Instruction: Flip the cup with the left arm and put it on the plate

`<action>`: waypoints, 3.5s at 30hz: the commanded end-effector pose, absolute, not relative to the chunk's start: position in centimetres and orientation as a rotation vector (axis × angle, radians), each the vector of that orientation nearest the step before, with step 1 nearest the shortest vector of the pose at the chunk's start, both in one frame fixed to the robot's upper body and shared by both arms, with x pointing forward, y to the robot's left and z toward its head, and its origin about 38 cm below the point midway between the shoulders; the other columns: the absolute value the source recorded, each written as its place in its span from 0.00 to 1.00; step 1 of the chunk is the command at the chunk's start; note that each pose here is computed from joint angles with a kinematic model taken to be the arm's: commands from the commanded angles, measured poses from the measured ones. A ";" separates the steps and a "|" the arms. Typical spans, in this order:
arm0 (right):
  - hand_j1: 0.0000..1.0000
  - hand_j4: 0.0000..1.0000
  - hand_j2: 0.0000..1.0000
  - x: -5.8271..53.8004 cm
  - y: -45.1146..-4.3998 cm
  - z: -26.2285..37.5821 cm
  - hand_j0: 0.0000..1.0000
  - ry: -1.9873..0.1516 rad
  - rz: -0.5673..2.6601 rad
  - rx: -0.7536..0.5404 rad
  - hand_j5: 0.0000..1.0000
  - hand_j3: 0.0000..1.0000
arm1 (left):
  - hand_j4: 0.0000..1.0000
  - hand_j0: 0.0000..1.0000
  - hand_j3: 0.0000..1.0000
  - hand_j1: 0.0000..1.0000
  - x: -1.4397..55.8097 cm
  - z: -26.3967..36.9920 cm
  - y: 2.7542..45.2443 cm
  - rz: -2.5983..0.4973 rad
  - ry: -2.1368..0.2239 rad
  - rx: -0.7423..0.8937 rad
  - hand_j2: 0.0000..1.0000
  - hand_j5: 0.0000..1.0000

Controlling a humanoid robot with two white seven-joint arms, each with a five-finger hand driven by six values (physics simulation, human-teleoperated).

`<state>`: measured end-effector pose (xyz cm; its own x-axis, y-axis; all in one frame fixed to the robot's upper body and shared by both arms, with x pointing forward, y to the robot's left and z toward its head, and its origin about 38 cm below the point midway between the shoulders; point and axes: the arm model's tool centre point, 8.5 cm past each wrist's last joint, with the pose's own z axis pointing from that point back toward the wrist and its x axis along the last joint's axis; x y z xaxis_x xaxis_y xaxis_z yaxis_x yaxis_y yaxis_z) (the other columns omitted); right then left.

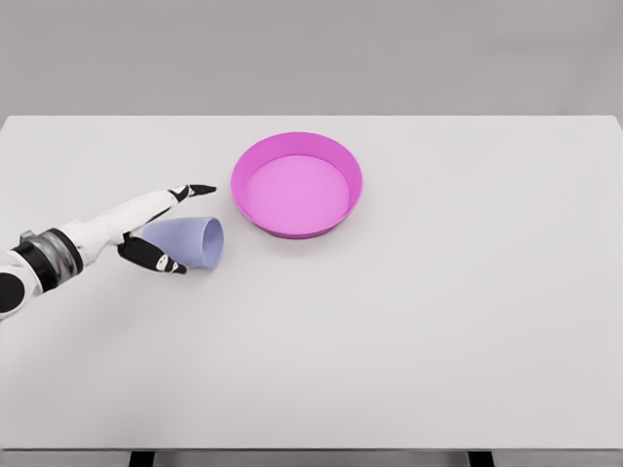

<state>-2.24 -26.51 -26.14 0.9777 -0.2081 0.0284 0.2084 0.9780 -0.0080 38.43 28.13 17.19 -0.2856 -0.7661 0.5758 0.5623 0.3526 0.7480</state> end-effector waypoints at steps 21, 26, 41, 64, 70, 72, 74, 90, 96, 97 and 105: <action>1.00 1.00 1.00 -2.2 -26.5 -26.1 1.00 -0.027 -0.210 -0.011 1.00 1.00 | 1.00 1.00 1.00 1.00 38.6 16.0 27.3 -1.279 -1.266 0.229 1.00 1.00; 1.00 1.00 1.00 -2.2 -26.5 -26.1 1.00 -0.027 -0.210 -0.011 1.00 1.00 | 1.00 1.00 1.00 1.00 38.7 15.9 27.5 -1.275 -1.252 0.239 1.00 1.00; 1.00 1.00 1.00 -2.2 -26.5 -26.1 1.00 -0.027 -0.210 -0.011 1.00 1.00 | 1.00 1.00 1.00 1.00 38.4 15.2 26.6 -1.281 -1.250 0.215 1.00 1.00; 1.00 1.00 1.00 -2.2 -26.5 -26.1 1.00 -0.027 -0.210 -0.011 1.00 1.00 | 1.00 1.00 1.00 1.00 38.9 14.8 26.5 -1.260 -1.223 0.243 1.00 1.00; 1.00 1.00 1.00 -2.2 -26.5 -26.1 1.00 -0.027 -0.210 -0.011 1.00 1.00 | 1.00 1.00 1.00 1.00 39.1 14.8 26.5 -1.262 -1.225 0.250 1.00 1.00; 1.00 1.00 1.00 -2.2 -26.5 -26.1 1.00 -0.027 -0.210 -0.011 1.00 1.00 | 1.00 1.00 1.00 1.00 39.2 14.7 26.2 -1.259 -1.228 0.244 1.00 1.00; 1.00 1.00 1.00 -2.2 -26.5 -26.1 1.00 -0.027 -0.210 -0.011 1.00 1.00 | 1.00 1.00 1.00 1.00 39.3 14.6 26.3 -1.258 -1.225 0.245 1.00 1.00; 1.00 1.00 1.00 -2.2 -26.5 -26.1 1.00 -0.027 -0.210 -0.011 1.00 1.00 | 0.70 0.70 0.70 0.70 38.7 14.8 26.4 -1.267 -1.207 0.252 0.70 0.70; 1.00 1.00 1.00 -2.2 -26.5 -26.1 1.00 -0.027 -0.210 -0.011 1.00 1.00 | 0.70 0.70 0.70 0.70 38.9 15.2 26.4 -1.259 -1.218 0.258 0.70 0.70; 1.00 1.00 1.00 -2.2 -26.5 -26.1 1.00 -0.027 -0.210 -0.011 1.00 1.00 | 0.71 0.71 0.71 0.71 39.0 15.2 26.4 -1.257 -1.220 0.256 0.71 0.71; 1.00 1.00 1.00 -2.2 -26.5 -26.1 1.00 -0.027 -0.210 -0.011 1.00 1.00 | 0.72 0.72 0.72 0.72 40.1 17.6 26.8 -1.188 -1.311 0.272 0.72 0.72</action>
